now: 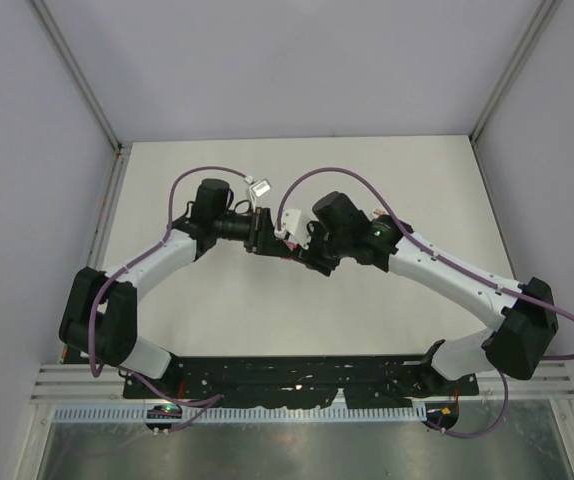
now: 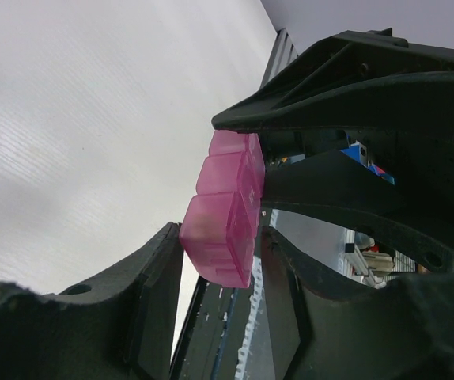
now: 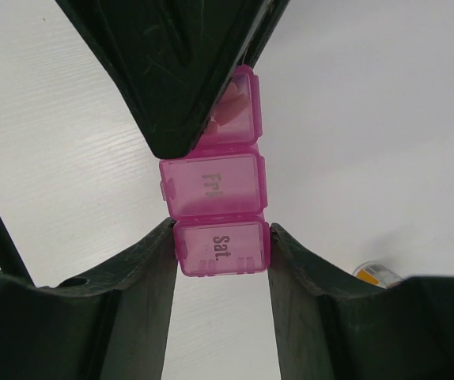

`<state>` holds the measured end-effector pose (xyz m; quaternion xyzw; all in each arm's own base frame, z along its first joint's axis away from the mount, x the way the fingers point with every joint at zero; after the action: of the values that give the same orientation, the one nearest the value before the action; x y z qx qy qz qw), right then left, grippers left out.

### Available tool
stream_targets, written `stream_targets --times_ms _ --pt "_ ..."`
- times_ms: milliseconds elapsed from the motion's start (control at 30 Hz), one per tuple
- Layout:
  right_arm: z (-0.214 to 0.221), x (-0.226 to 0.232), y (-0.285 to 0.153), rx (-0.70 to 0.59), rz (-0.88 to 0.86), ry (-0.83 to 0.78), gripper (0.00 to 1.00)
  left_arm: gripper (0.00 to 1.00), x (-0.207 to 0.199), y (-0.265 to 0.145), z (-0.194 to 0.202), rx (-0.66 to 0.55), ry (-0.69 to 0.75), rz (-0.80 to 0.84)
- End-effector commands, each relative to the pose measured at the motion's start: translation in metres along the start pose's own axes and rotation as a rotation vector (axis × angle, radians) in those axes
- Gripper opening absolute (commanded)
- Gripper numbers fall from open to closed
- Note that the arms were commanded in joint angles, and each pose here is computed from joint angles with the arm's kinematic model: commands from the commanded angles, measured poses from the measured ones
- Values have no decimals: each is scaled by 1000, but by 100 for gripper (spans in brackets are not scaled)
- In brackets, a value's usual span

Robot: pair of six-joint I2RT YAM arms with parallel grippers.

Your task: Sort the pills into containers

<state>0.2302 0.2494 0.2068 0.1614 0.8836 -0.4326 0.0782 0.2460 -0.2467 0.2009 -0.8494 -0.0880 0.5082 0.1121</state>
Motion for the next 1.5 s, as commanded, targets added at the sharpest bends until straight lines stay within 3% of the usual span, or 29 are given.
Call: stream_targets --times_ms 0,133,300,800,967,1233,1367,1467 --pt "-28 -14 -12 -94 56 1 12 52 -1 1 2 10 26 25" --pt "-30 -14 -14 -100 55 2 11 64 -2 1 2 8 28 23" --pt "-30 -15 -14 -100 55 2 12 67 -1 1 3 9 27 22" --pt "-33 -14 -13 -107 43 8 11 39 -2 7 3 25 18 42" --pt "-33 -13 -13 -106 39 10 11 37 -2 7 4 30 7 44" --pt "-33 -13 -13 -110 36 10 11 72 -5 8 -1 16 12 61" --pt "-34 -12 -13 -115 31 11 11 74 -5 9 -2 15 6 62" --pt "-35 -12 -13 -118 28 13 11 69 -5 10 -4 13 -2 65"
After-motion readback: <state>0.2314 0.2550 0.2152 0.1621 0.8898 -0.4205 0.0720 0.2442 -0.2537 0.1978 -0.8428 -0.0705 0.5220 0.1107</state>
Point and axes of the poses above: each gripper's point midway between its finger pads, its own y axis out along the fingers, its own x axis along the line the jaws close on, z = x × y, the point moved 4 cm from there along -y, back along the fingers, and after that the axes turned 6 degrees about -y, right-handed, at the moved point
